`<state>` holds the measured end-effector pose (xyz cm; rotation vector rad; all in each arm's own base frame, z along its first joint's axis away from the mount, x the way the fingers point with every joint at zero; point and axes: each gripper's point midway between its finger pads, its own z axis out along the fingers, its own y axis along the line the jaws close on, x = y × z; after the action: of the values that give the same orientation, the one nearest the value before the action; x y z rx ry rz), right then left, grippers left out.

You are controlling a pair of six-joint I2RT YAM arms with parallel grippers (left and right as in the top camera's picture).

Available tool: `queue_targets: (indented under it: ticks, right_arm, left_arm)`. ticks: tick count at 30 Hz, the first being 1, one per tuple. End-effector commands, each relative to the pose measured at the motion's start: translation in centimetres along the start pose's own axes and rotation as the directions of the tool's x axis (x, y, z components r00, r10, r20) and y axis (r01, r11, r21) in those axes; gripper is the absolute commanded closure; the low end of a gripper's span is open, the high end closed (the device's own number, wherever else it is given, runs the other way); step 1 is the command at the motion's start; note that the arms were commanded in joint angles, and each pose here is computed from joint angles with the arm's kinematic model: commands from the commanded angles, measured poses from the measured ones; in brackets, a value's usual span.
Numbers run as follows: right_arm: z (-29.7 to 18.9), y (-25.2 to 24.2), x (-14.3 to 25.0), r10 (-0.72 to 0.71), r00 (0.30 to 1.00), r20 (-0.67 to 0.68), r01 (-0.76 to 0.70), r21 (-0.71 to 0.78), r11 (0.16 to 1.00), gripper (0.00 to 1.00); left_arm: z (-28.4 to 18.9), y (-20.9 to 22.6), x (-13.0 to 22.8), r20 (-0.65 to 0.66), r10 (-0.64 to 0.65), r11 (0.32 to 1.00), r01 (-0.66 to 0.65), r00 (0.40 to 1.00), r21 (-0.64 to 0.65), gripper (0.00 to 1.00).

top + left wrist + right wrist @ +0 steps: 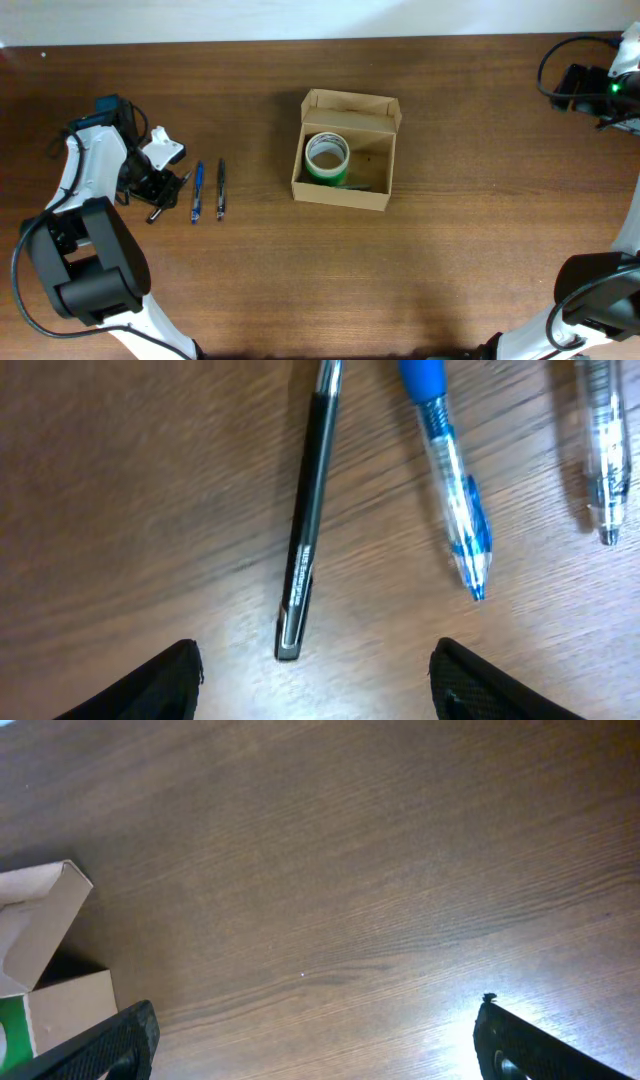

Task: Pack container
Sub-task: 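Retract the right arm and reach the left gripper to the black pen, then lift the black pen with the left gripper and drop it into the box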

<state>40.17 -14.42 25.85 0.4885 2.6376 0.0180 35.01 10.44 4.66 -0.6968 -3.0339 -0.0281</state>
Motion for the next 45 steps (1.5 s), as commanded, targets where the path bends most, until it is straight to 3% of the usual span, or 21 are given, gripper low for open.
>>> queue_targets:
  ticks: [1,16,17,18,21,26,29,32,35,39,42,45]
  right_arm:
    - [0.2,-0.1,-0.2,0.013,1.0,0.004,-0.013,0.002,1.0,0.01]
    - [0.2,-0.1,0.2,0.015,1.0,-0.011,-0.015,0.002,1.0,0.01]
    - [0.2,-0.1,0.2,0.015,1.0,-0.011,-0.015,0.002,1.0,0.01]
    - [0.2,-0.1,0.2,0.015,1.0,-0.011,-0.015,0.002,1.0,0.01]
    - [0.2,-0.1,0.2,0.015,1.0,-0.011,-0.015,0.002,1.0,0.01]
    - [0.2,-0.1,0.2,0.015,1.0,-0.011,-0.015,0.002,1.0,0.01]
    - [0.2,-0.1,0.2,0.015,1.0,-0.011,-0.015,0.002,1.0,0.01]
    - [0.2,-0.1,0.2,0.015,1.0,-0.011,-0.015,0.002,1.0,0.01]
    - [0.2,-0.1,0.2,0.015,1.0,-0.011,-0.015,0.002,1.0,0.01]
    - [0.2,-0.1,0.2,0.015,1.0,-0.012,-0.015,0.002,1.0,0.01]
    - [0.2,-0.1,0.3,0.015,1.0,-0.015,-0.015,0.002,1.0,0.01]
    - [0.2,-0.1,0.4,0.016,1.0,-0.02,-0.016,0.002,1.0,0.01]
  left_arm:
    - [0.9,-0.3,-0.9,0.032,0.058,0.998,-0.059,0.998,0.036,0.25]
    - [6.3,-0.9,-1.1,-0.092,0.086,0.995,-0.081,0.992,0.053,0.28]
    - [6.4,-0.9,-1.1,-0.102,0.089,0.995,-0.084,0.991,0.048,0.3]
    - [6.7,-1.0,-1.1,-0.123,0.099,0.995,-0.096,0.987,0.035,0.42]
    - [7.1,-1.4,-1.5,-0.138,0.123,0.992,-0.121,0.983,0.022,0.62]
    - [7.0,-1.0,-1.3,-0.163,0.129,0.991,-0.132,0.978,-0.006,0.78]
    - [7.0,-0.8,-1.4,-0.164,0.125,0.991,-0.13,0.978,-0.019,0.98]
    - [6.3,-0.3,-1.9,-0.151,0.095,0.994,-0.101,0.984,-0.036,0.98]
    - [2.6,1.1,-3.8,-0.104,0.019,0.997,-0.027,0.994,-0.074,0.98]
    - [-7.2,1.8,-8.4,0.107,-0.021,0.998,0.027,0.994,-0.051,0.98]
    - [-15.5,0.1,-12.2,0.343,0.018,1.0,-0.015,0.939,-0.011,0.98]
    - [-21.9,-4.2,-14.6,0.506,0.19,0.979,-0.198,0.842,-0.038,0.98]
